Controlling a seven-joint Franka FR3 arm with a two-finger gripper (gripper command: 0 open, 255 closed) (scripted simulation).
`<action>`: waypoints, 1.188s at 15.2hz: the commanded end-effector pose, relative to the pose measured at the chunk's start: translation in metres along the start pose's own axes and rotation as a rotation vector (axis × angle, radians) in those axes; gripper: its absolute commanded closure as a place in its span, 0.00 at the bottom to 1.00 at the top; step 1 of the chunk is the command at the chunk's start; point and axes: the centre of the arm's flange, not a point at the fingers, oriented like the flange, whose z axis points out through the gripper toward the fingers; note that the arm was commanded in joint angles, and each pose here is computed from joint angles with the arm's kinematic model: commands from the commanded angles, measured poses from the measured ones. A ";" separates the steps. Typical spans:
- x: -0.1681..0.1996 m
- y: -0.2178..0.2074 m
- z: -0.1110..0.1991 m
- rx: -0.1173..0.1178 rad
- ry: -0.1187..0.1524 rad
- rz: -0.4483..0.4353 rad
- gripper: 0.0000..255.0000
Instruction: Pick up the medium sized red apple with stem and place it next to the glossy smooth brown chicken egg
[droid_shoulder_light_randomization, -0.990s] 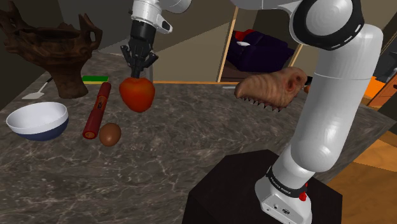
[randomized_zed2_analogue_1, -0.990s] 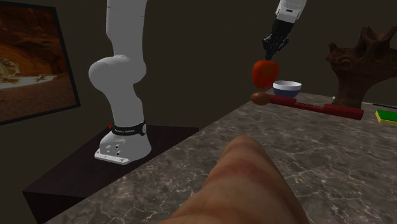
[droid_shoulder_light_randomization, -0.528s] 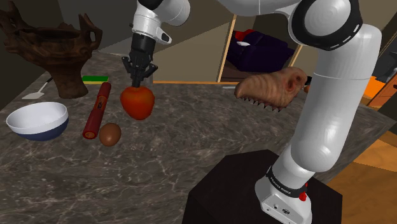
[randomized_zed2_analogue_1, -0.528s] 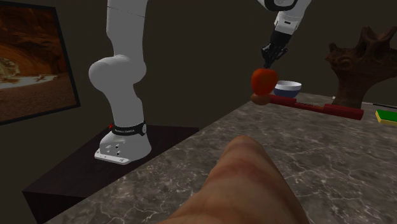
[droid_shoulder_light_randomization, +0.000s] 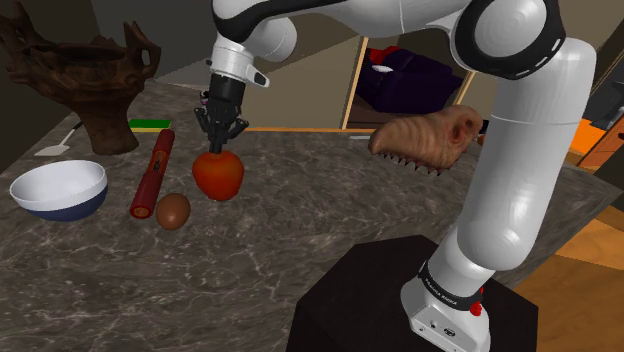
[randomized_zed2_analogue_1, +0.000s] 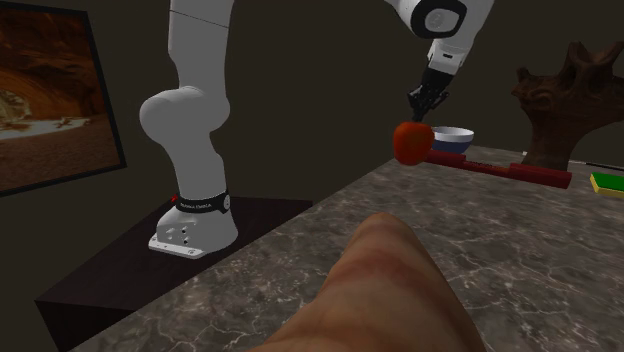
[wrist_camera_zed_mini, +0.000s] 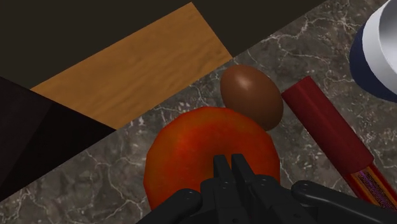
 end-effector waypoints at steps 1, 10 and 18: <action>0.004 -0.001 0.010 0.001 0.000 0.000 1.00; 0.012 0.000 0.027 0.001 0.000 0.000 1.00; 0.012 0.000 0.027 0.001 0.000 0.000 0.00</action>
